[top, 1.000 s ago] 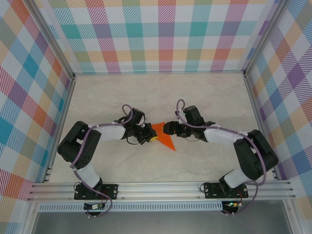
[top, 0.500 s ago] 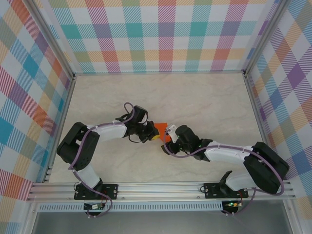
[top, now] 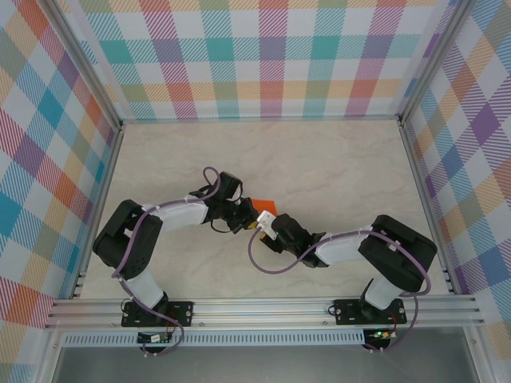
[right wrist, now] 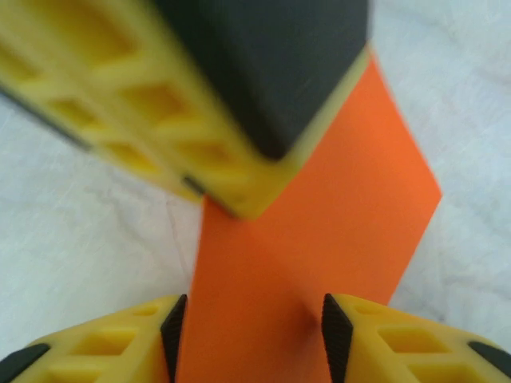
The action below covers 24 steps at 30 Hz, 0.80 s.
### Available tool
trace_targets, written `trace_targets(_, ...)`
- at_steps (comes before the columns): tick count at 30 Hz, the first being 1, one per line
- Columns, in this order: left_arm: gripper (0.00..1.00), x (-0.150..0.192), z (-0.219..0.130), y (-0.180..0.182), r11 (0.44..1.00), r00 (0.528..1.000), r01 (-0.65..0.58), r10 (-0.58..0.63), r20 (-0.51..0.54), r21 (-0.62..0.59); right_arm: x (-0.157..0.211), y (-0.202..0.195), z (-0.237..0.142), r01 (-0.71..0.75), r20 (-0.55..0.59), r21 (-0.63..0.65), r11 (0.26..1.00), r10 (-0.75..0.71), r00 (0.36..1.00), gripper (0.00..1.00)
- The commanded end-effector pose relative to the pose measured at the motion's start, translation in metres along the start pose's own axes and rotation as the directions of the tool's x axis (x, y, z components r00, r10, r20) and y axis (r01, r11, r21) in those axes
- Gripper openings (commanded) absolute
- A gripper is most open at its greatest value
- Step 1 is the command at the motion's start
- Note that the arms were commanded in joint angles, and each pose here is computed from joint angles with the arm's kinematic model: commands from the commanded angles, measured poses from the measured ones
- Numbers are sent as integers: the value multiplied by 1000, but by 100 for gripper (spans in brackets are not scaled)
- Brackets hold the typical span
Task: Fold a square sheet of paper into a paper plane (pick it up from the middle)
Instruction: Fold the wing for the fifth time at the center of the table.
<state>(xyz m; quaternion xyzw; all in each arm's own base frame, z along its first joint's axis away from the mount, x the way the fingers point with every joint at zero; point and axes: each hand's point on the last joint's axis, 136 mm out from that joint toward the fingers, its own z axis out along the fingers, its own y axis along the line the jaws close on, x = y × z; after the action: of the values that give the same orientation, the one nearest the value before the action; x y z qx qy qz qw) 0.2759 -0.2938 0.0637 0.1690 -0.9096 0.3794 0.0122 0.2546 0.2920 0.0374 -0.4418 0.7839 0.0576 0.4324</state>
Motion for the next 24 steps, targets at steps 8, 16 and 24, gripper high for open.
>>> trace_targets(8,0,1,-8,-10,1000,1000,-3,3,16,-11,-15,-1,0,54,74,25,998,-56,996,36)
trace_targets(16,2,-2,-13,-15,1000,1000,-6,7,23,-4,-8,2,2,41,53,17,999,-42,998,19)
trace_targets(24,35,-40,-54,-16,1000,993,22,-23,119,9,-9,7,-1,-63,56,-30,998,65,996,6)
